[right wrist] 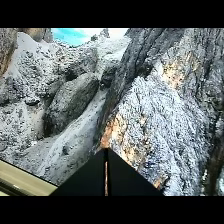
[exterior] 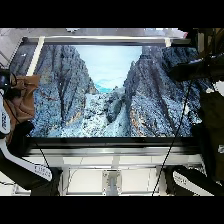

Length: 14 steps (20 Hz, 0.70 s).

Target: Fold the clothes and pants, and hang the long-sleeved shirts on hangers.

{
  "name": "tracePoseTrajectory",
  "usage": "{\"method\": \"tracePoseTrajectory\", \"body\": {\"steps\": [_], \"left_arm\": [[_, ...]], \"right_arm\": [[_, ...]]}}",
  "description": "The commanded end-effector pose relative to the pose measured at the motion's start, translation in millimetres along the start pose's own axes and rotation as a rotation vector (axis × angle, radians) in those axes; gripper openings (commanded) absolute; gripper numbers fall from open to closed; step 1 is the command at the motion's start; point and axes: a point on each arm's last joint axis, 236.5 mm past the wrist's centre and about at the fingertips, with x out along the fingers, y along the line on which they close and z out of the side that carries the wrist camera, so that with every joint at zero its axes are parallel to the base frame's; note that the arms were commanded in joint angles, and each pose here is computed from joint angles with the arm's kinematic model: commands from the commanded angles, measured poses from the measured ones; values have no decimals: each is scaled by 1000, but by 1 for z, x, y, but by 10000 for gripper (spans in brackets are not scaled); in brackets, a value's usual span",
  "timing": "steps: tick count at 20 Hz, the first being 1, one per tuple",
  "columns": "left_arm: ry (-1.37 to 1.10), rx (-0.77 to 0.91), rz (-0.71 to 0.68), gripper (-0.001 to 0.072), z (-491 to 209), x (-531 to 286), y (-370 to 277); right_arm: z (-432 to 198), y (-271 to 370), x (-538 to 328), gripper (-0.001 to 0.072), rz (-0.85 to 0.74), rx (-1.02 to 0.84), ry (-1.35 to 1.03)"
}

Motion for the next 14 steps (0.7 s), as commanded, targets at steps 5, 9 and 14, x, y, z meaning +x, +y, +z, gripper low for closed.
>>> {"method": "tracePoseTrajectory", "body": {"steps": [5,9,14], "left_arm": [[-511,-78,-578,17,45,-304,-111],[-682,274,-1132,18,-34,-496,-246],[-668,745,-1419,18,-188,-606,-412]], "right_arm": [[9,-38,-57,15,-241,-69,-30],[15,-64,-107,15,-411,-122,-65],[12,-96,-132,15,-493,-84,-77]]}}
